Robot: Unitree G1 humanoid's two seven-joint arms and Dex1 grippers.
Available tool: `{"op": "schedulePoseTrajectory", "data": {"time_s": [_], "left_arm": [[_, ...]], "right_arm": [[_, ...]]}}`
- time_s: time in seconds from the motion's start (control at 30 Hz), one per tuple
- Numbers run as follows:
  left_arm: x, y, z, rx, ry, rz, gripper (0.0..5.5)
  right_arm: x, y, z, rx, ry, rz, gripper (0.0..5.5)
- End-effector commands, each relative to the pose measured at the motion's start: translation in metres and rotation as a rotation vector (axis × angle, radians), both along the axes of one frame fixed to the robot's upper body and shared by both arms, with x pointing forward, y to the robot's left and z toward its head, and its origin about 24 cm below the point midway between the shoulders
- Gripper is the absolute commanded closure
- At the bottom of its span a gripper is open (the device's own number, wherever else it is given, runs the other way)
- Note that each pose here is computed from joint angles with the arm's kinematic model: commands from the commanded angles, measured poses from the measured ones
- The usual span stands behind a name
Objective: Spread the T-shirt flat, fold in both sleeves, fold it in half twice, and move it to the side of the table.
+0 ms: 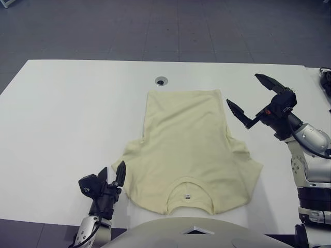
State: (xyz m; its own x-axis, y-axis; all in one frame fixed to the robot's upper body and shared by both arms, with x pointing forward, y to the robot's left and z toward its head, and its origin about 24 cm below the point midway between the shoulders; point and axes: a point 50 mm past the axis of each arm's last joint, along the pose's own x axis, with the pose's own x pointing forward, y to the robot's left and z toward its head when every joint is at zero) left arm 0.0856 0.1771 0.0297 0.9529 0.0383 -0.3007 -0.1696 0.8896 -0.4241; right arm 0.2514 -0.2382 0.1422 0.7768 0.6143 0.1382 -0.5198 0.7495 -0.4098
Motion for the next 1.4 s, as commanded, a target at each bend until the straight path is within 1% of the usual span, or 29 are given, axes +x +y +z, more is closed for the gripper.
{"op": "schedulePoseTrajectory", "data": {"time_s": [0.03, 0.27, 0.6, 0.83, 1.0, 1.17, 1.4], "left_arm": [[-0.004, -0.003, -0.012, -0.017, 0.072, -0.003, 2.48], [-0.001, -0.004, -0.013, -0.031, 0.062, 0.006, 3.60], [0.001, -0.001, -0.013, -0.017, 0.047, 0.023, 5.46], [0.004, -0.002, -0.009, 0.056, 0.004, -0.006, 5.48], [0.008, -0.008, 0.004, 0.197, -0.090, -0.080, 5.48], [0.011, -0.021, 0.015, 0.337, -0.193, -0.215, 5.48], [0.010, -0.048, 0.016, 0.406, -0.264, -0.473, 5.48]], "right_arm": [[0.001, 0.000, 0.000, -0.012, -0.004, 0.000, 0.10], [0.002, 0.000, -0.001, -0.017, -0.001, 0.006, 0.10], [0.001, -0.002, -0.004, -0.018, 0.003, -0.001, 0.10], [0.000, -0.003, -0.006, -0.018, 0.006, -0.005, 0.10], [0.001, -0.002, -0.007, -0.015, 0.007, -0.004, 0.10], [0.002, -0.001, -0.006, -0.013, 0.004, -0.002, 0.10], [0.003, 0.000, -0.007, -0.010, 0.004, -0.004, 0.10]]}}
